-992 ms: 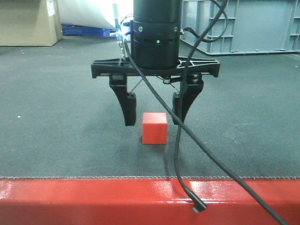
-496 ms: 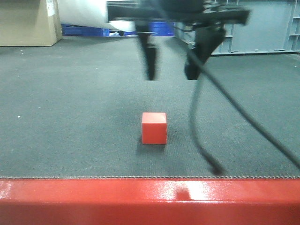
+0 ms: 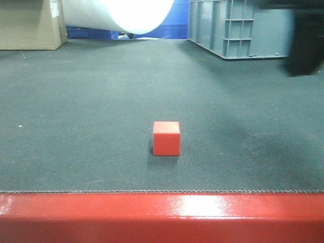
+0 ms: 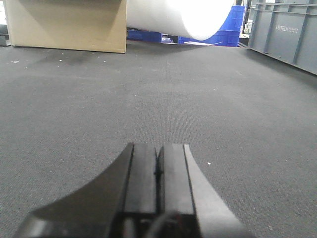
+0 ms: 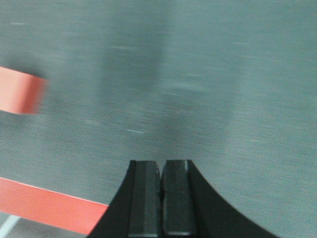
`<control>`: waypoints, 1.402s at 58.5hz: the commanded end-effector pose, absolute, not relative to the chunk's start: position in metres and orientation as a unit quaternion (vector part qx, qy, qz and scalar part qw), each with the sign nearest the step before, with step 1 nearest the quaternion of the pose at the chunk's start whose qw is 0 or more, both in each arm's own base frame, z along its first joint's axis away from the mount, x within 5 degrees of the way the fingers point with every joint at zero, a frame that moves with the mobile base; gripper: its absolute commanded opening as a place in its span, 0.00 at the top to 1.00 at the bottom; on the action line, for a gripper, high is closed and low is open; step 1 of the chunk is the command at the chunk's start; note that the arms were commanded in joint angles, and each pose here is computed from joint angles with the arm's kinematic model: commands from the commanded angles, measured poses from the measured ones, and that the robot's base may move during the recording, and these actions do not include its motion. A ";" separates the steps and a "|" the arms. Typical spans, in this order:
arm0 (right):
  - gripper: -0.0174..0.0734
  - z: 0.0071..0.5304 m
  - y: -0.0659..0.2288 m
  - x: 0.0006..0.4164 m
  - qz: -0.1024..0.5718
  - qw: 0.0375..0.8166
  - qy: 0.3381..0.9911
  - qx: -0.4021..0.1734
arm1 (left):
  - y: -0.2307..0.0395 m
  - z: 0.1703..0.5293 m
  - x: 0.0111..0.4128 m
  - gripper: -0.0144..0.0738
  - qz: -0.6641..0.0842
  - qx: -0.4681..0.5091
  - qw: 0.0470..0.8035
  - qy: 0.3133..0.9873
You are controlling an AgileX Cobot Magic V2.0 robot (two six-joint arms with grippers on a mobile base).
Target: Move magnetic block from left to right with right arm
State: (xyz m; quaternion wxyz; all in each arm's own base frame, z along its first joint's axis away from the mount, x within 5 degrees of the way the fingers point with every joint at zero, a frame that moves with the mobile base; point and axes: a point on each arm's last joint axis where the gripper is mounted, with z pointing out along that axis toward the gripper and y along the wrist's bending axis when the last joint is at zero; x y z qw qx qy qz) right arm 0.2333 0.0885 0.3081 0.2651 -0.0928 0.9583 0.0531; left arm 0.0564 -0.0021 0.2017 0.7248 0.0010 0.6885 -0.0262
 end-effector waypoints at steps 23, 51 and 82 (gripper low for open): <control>0.74 0.309 0.016 0.170 0.026 0.545 0.837 -0.051 | -0.002 0.206 0.056 0.97 -0.032 -0.001 0.751 0.659; 0.74 0.267 0.008 0.081 0.034 0.664 0.746 -0.036 | -0.002 0.206 0.056 0.97 -0.032 -0.001 0.751 0.659; 0.74 0.262 0.007 0.061 0.036 0.703 0.710 -0.035 | -0.002 0.206 0.056 0.97 -0.032 -0.001 0.751 0.659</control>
